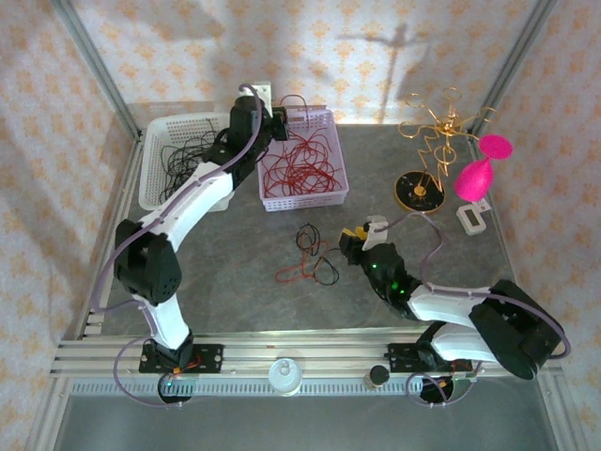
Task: Untangle the cables
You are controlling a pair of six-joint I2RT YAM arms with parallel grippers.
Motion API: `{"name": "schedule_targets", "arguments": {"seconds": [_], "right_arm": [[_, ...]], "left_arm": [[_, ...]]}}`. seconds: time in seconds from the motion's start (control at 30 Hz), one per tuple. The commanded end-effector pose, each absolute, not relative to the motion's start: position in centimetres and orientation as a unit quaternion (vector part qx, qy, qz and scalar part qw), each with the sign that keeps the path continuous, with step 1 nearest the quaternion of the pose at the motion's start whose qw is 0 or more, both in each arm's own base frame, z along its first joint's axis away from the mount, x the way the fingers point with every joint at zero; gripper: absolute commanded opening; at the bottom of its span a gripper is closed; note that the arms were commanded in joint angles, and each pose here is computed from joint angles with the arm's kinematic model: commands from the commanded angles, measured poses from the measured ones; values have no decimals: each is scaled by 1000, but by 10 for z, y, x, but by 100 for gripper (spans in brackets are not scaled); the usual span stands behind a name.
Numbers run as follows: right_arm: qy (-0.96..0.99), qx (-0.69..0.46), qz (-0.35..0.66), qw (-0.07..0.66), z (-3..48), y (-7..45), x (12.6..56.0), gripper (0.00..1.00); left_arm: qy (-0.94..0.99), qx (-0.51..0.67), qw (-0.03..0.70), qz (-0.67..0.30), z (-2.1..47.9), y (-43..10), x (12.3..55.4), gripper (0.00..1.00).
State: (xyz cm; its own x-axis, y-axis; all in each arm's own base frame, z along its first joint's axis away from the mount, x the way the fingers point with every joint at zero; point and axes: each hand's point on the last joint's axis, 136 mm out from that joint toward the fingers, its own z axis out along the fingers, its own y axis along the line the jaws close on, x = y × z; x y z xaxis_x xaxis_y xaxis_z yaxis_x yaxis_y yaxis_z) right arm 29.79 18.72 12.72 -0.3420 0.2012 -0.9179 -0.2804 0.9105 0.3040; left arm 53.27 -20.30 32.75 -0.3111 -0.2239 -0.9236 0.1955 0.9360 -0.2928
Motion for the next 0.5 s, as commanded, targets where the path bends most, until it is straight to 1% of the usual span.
{"name": "schedule_targets", "arguments": {"seconds": [0.0, 0.07, 0.13, 0.23, 0.47], "right_arm": [[790, -14, 211, 576, 134, 191, 306, 40], [789, -15, 213, 576, 135, 191, 306, 40], [789, -16, 212, 577, 135, 191, 305, 40], [788, -16, 208, 579, 135, 189, 305, 40], [793, -25, 208, 572, 132, 193, 306, 38]], "left_arm": [[795, -15, 568, -213, 300, -219, 545, 0], [806, -23, 555, -205, 276, -218, 550, 0], [821, -28, 534, -203, 243, -219, 556, 0], [833, -40, 514, -200, 210, -215, 558, 0], [856, -51, 471, -209, 150, -215, 556, 0]]}}
